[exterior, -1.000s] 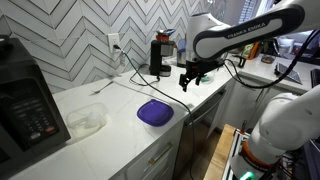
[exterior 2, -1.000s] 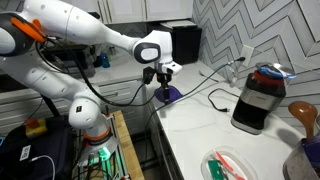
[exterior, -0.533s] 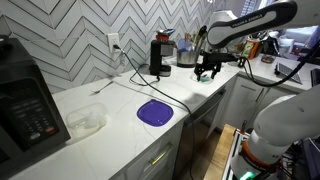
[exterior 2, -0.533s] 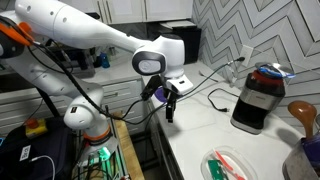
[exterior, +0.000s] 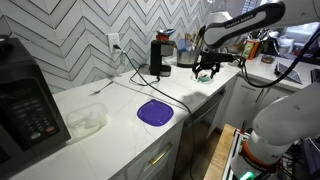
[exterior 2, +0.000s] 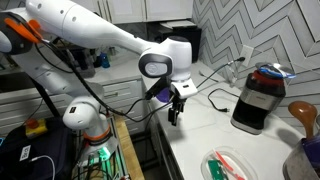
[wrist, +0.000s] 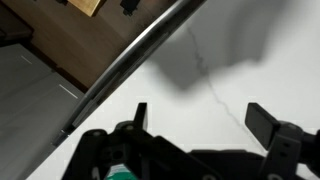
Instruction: Pick up the green object from the clear lunch box on the right and put it in the clear lunch box on the left
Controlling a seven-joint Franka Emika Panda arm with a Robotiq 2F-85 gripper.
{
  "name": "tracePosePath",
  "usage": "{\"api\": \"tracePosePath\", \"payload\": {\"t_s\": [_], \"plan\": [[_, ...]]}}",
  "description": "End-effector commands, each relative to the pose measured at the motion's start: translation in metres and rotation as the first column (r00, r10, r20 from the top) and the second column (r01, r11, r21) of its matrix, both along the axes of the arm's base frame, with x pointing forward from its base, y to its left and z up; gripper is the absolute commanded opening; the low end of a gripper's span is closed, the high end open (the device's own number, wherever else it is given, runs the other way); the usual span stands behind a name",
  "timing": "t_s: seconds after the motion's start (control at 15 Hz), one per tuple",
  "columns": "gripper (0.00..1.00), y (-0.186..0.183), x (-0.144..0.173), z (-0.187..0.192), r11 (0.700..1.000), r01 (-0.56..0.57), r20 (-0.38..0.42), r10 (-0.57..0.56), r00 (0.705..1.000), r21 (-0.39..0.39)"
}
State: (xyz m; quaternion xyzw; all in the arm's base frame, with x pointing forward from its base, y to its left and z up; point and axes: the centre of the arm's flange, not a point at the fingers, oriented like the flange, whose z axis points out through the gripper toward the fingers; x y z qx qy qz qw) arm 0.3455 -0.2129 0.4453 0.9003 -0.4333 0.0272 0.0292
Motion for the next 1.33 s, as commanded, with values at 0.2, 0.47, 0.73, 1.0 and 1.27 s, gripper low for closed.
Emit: {"api": "tracePosePath", "payload": {"t_s": [0.2, 0.47, 0.73, 1.0, 1.27], "plan": [[1.00, -0.154, 0.003, -0.016, 0.933, 0.361, 0.046, -0.361, 0.932, 0.007], [1.00, -0.194, 0.021, -0.019, 0.834, 0.552, 0.070, -0.550, 0.832, 0.002], [1.00, -0.208, 0.046, -0.035, 0.700, 0.714, 0.079, -0.711, 0.698, 0.000], [1.00, -0.212, 0.049, -0.050, 0.534, 0.846, 0.087, -0.842, 0.532, -0.002], [0.89, -0.216, 0.046, -0.062, 0.349, 0.937, 0.126, -0.930, 0.345, 0.010]]}}
